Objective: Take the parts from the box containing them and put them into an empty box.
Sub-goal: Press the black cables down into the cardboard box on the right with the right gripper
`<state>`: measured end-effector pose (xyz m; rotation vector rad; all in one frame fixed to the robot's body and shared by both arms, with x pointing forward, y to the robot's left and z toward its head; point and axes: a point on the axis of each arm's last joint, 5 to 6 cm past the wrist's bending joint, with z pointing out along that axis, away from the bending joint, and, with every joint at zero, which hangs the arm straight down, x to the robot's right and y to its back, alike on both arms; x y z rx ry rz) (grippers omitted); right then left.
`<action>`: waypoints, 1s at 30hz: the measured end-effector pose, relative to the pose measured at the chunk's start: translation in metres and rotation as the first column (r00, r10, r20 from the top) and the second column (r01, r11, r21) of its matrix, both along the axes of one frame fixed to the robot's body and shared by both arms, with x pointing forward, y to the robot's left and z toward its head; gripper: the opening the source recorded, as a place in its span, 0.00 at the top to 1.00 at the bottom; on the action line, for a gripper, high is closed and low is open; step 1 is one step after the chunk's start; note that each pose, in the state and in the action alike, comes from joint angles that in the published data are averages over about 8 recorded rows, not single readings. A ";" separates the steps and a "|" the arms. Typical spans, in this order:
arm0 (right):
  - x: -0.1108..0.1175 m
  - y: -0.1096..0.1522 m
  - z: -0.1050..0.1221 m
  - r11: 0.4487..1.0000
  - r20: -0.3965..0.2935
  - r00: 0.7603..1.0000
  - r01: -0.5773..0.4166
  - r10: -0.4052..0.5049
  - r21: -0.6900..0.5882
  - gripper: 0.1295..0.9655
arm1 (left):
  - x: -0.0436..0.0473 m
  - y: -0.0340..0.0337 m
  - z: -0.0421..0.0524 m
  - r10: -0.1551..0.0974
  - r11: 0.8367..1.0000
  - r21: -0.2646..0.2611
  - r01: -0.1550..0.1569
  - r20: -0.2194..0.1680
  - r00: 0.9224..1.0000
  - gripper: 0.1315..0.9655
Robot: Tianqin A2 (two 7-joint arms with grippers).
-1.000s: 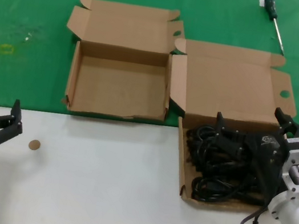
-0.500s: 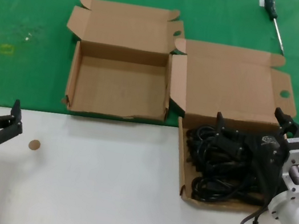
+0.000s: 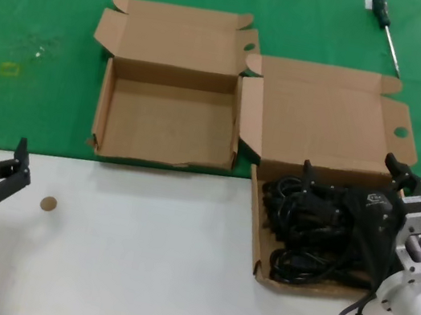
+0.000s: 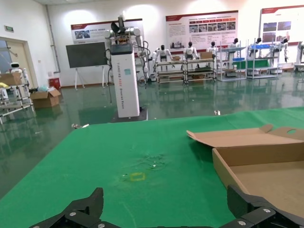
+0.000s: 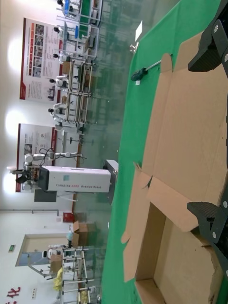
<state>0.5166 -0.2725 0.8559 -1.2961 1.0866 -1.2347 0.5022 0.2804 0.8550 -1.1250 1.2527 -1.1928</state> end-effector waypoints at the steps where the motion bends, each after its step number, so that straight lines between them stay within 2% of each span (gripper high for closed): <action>1: -0.001 0.000 0.000 1.000 0.000 1.000 -0.001 0.001 -0.002 0.00 | 0.0000 0.0000 0.0000 0.000 1.000 0.000 0.000 0.000 1.000 0.03; 10: -0.007 0.000 0.007 0.998 0.019 0.999 -0.032 0.033 -0.053 0.00 | 0.0000 0.0000 0.0000 0.000 1.000 0.000 0.000 0.000 1.000 0.15; 12: -0.008 -0.002 0.010 0.996 0.024 0.999 -0.045 0.046 -0.072 0.00 | 0.0000 0.0000 0.0000 0.000 1.000 0.000 0.000 0.000 1.000 0.20; 18: -0.010 -0.017 0.023 0.986 0.027 0.994 -0.101 0.105 -0.136 0.00 | 0.0000 0.0000 0.0000 0.000 1.000 0.000 0.000 0.000 1.000 0.35; 20: -0.009 -0.024 0.028 0.977 0.022 0.990 -0.131 0.136 -0.166 0.00 | 0.0000 0.0000 0.0000 0.000 1.000 0.000 0.000 0.000 1.000 0.35; 22: -0.007 -0.031 0.034 0.966 0.015 0.985 -0.165 0.171 -0.201 0.00 | 0.0000 0.0000 0.0000 0.000 1.000 0.000 0.000 0.000 1.000 0.35; 26: -0.002 -0.045 0.044 0.929 -0.012 0.968 -0.243 0.249 -0.279 0.00 | 0.0000 0.0000 0.0000 0.000 1.000 0.000 0.000 0.000 1.000 0.49; 30: 0.006 -0.058 0.056 0.867 -0.060 0.940 -0.334 0.336 -0.369 0.00 | 0.0000 0.0000 0.0000 0.000 1.000 0.000 0.000 0.000 1.000 0.62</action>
